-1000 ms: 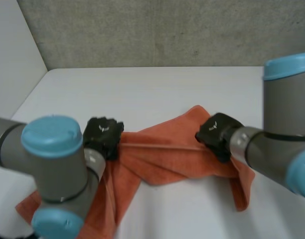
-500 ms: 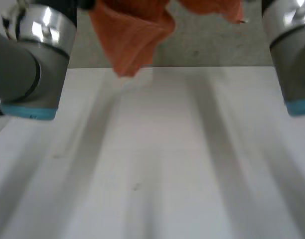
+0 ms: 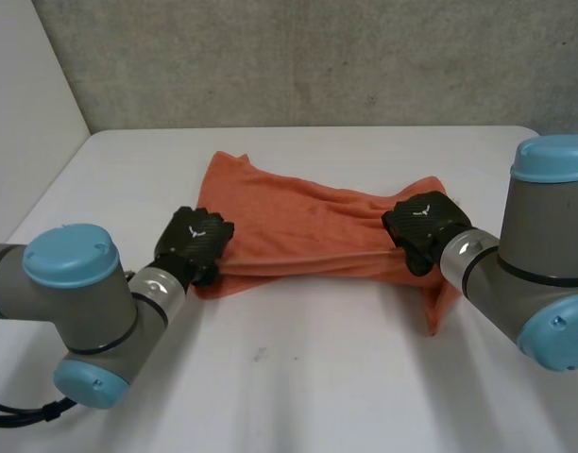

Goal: Fold the laundry

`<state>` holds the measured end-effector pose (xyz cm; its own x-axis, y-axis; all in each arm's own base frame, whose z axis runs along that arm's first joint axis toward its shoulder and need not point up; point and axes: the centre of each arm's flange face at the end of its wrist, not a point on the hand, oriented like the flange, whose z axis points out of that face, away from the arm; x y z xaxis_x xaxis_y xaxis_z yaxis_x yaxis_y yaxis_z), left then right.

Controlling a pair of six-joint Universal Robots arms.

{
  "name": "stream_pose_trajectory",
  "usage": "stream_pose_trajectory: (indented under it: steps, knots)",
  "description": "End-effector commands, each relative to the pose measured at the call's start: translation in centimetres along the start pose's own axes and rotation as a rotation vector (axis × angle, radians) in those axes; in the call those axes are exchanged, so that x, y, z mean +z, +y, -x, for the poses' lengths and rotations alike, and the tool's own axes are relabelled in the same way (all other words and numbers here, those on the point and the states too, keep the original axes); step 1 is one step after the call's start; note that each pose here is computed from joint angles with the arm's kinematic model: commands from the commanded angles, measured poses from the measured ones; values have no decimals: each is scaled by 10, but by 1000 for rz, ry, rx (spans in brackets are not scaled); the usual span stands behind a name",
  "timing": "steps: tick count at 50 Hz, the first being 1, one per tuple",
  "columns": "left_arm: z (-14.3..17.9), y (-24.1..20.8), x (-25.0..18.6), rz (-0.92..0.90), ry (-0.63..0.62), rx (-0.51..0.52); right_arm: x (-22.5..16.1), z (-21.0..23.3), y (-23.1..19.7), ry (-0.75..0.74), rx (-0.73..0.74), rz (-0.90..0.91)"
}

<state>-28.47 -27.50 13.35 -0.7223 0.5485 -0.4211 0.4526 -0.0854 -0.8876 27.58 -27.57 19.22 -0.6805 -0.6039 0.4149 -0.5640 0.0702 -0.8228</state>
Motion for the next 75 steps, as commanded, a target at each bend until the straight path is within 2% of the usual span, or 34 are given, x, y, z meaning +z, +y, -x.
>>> stream_pose_trajectory:
  steps: [1, 7, 13, 23, 33, 37, 45, 49, 54, 58, 64, 68, 75]
  knots:
    - [-3, 1, -2, 8, 3, -144, -8, -3, -2, 14, 26, -11]
    - [-3, 5, -1, 25, -14, -202, -19, -11, -12, 41, 94, -56]
    - [-5, 17, 0, 66, -33, -203, -29, -39, -21, 125, 131, -108]
    - [2, 26, 7, 92, -115, -200, -36, -45, -18, 143, 141, -104]
    - [-2, 39, 14, 133, -119, -197, -36, -47, -13, 149, 144, -89]
    - [9, 22, 9, 91, -138, -199, -36, -48, -14, 151, 142, -92]
    - [40, -45, -17, -86, -207, -199, -42, -54, -26, 170, 102, -121]
    - [67, -97, -47, -234, -278, -185, -52, -58, -33, 178, 47, -114]
    - [81, -121, -65, -313, -314, -179, -64, -64, -37, 188, 28, -95]
    - [71, -106, -64, -256, -283, -184, -65, -62, -36, 182, 27, -91]
    - [31, -30, -35, 9, -170, -194, -62, -58, -30, 165, 34, -72]
    - [18, -4, -31, 115, -131, -208, -58, -55, -23, 156, 39, -49]
    - [12, 7, -37, 172, -112, -217, -54, -54, -19, 147, 37, -35]
